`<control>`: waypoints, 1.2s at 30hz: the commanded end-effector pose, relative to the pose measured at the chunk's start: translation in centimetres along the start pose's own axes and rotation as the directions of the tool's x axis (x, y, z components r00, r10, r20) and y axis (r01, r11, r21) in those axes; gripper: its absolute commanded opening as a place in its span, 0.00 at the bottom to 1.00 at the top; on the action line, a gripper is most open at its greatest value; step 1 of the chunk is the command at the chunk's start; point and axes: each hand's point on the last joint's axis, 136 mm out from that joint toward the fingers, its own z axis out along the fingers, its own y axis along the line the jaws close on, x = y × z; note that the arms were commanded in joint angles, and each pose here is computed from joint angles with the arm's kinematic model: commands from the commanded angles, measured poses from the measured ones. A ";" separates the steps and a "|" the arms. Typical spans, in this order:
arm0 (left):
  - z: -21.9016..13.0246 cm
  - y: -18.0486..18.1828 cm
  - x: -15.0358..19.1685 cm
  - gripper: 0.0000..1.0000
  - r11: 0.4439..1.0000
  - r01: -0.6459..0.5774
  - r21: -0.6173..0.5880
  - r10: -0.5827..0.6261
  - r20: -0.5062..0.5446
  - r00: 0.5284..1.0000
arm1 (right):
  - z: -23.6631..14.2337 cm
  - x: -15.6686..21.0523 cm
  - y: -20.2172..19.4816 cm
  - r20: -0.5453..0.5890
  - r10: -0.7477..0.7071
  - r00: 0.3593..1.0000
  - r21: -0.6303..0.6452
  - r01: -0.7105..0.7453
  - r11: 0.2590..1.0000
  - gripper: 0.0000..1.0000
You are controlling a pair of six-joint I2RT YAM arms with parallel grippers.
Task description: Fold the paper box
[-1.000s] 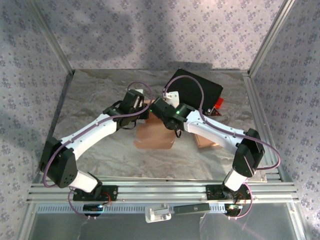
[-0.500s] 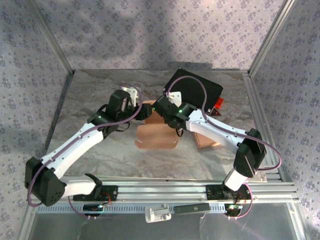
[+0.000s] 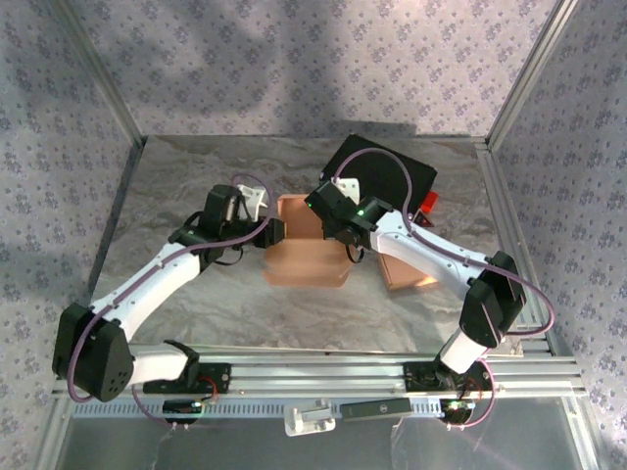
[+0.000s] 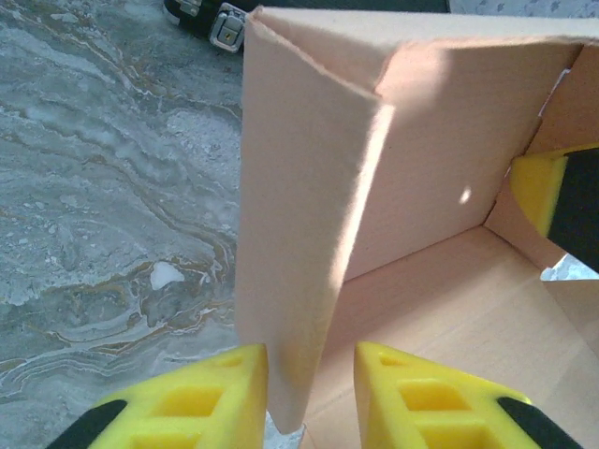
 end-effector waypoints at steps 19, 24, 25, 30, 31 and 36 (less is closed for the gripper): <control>-1.2 -0.4 -0.6 0.35 0.990 -0.123 0.075 0.120 0.036 0.992 | -0.2 -0.2 0.2 -0.016 0.013 1.000 -0.047 -0.014 0.999 0.00; -0.9 -0.2 -0.5 0.29 0.988 -0.121 0.095 0.120 0.017 0.993 | -0.2 -0.2 0.3 -0.018 0.014 1.000 -0.056 -0.015 0.998 0.00; -0.9 -0.1 -0.6 0.27 0.988 -0.119 0.099 0.117 0.020 0.993 | -0.2 -0.2 0.4 -0.019 0.014 1.000 -0.057 -0.015 0.998 0.00; -0.4 -0.2 -0.9 0.17 0.988 -0.110 0.111 0.109 0.016 0.994 | -0.1 -0.2 0.5 -0.020 0.014 1.000 -0.062 -0.015 0.998 0.00; -0.3 -0.2 -0.9 0.16 0.987 -0.111 0.114 0.109 0.017 0.994 | -0.1 -0.2 0.5 -0.020 0.014 1.000 -0.063 -0.015 0.998 0.00; 0.1 -0.2 -0.7 0.05 0.990 -0.120 0.080 0.119 0.020 0.993 | -0.2 -0.3 0.7 -0.018 0.013 1.000 -0.064 -0.014 0.998 0.00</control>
